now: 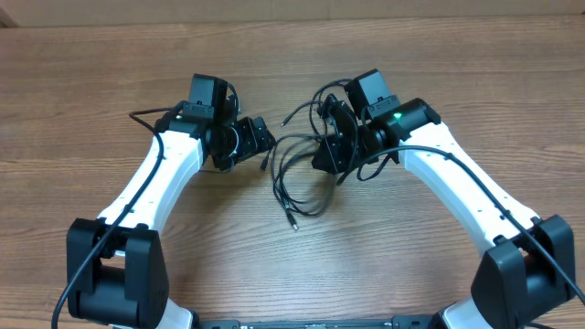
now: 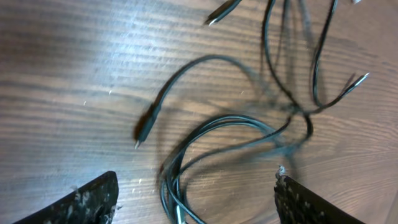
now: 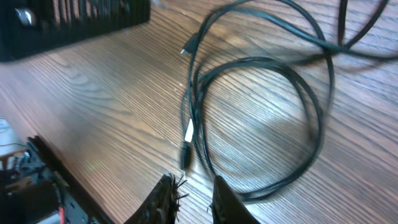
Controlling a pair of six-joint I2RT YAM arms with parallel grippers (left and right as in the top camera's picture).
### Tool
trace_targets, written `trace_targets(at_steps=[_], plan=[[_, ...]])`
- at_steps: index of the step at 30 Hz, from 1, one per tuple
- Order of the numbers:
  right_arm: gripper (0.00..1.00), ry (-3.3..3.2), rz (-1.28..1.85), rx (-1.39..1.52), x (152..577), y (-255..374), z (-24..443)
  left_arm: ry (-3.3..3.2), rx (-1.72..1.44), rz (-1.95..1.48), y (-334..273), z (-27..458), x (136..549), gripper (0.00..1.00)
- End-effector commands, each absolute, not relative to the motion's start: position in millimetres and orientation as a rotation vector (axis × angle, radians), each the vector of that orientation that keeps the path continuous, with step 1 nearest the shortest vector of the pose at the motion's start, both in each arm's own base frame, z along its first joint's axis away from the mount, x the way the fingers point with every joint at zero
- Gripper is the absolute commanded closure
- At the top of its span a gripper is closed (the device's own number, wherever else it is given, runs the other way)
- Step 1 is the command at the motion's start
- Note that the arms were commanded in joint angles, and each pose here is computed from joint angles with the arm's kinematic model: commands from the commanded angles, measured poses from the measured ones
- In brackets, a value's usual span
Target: Untangle cables
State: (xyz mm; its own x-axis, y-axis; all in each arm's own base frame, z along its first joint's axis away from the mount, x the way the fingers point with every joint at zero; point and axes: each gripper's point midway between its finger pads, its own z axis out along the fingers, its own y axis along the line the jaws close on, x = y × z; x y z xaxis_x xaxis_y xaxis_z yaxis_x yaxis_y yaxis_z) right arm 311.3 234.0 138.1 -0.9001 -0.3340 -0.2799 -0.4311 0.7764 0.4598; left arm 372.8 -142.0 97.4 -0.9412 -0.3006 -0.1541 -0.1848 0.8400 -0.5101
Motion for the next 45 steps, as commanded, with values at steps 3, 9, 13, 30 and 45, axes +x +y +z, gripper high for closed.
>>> trace_targets(at_steps=[3, 9, 13, 30, 45], plan=[[0.77, 2.807, 0.559, -0.515, 329, 211, 130, 2.771, -0.227, -0.770, -159, 100, 373, 0.23], [0.73, 2.780, 0.567, -0.504, 335, 214, 132, 2.699, -0.017, -0.779, -194, 105, 378, 0.24], [0.68, 2.811, 0.464, -0.287, 345, 200, 129, 2.685, 0.035, -0.696, -203, 96, 382, 0.21], [0.65, 2.821, 0.447, 0.252, 371, 149, 128, 2.789, 0.154, -0.743, -224, 43, 373, 0.54], [0.64, 2.824, 0.486, 0.290, 373, 142, 129, 2.719, 0.281, -1.155, -250, 70, 357, 0.35]])
